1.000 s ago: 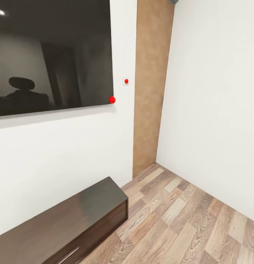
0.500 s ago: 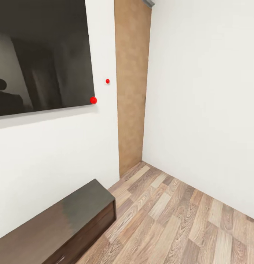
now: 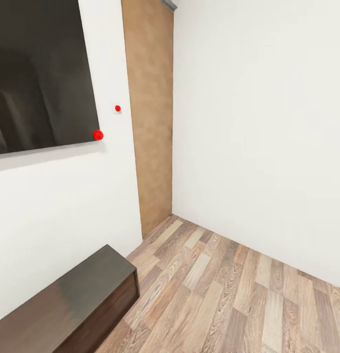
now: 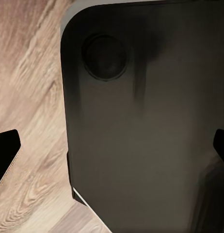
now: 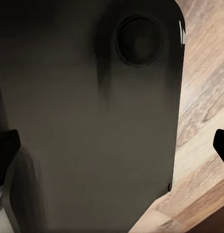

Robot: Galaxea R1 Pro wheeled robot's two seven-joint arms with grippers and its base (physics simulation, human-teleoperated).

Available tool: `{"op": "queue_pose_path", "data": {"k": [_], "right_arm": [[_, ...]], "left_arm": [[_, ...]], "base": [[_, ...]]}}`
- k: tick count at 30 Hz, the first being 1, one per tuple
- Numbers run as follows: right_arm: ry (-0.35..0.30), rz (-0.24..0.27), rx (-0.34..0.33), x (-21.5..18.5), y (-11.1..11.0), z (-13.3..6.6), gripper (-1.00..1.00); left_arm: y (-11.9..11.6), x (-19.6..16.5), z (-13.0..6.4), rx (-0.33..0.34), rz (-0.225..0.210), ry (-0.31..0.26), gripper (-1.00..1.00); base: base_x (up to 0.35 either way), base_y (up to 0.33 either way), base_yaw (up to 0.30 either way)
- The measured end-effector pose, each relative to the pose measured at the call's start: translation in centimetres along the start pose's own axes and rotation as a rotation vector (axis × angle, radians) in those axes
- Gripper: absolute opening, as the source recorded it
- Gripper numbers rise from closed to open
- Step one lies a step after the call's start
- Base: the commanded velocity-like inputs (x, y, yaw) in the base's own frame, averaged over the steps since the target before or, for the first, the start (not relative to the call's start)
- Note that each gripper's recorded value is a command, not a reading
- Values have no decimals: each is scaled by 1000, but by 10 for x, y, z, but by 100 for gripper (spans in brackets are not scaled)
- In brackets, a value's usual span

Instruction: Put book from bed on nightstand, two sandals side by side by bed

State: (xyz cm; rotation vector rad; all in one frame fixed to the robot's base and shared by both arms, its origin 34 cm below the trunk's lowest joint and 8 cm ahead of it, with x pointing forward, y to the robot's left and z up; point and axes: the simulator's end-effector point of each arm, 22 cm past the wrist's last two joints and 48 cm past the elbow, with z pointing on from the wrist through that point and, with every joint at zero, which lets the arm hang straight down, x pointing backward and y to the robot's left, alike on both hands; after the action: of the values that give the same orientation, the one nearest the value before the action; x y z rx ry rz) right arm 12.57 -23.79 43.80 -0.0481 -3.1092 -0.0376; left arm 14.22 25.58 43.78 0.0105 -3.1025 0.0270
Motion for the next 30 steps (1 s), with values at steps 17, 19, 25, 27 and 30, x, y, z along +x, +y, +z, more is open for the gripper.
{"op": "queue_pose_path", "data": {"k": [17, 19, 25, 27, 30], "right_arm": [[-2, -1, 4, -1, -3, 0, 100], [-2, -1, 4, -1, -3, 0, 100], [-3, 0, 5, -1, -4, 0, 100], [-3, 0, 5, -1, -4, 0, 100], [-3, 0, 5, -1, -4, 0, 100]], "left_arm": [[1, 0, 0, -1, 0, 0, 100], [1, 0, 0, -2, 0, 0, 100], [2, 0, 0, -3, 0, 0, 100], [2, 0, 0, -3, -1, 0, 100], [3, 0, 0, -3, 0, 0, 100]], "base": [[0, 0, -282], [0, 0, -282], [0, 0, -282], [0, 0, -282], [0, 0, -282]]}}
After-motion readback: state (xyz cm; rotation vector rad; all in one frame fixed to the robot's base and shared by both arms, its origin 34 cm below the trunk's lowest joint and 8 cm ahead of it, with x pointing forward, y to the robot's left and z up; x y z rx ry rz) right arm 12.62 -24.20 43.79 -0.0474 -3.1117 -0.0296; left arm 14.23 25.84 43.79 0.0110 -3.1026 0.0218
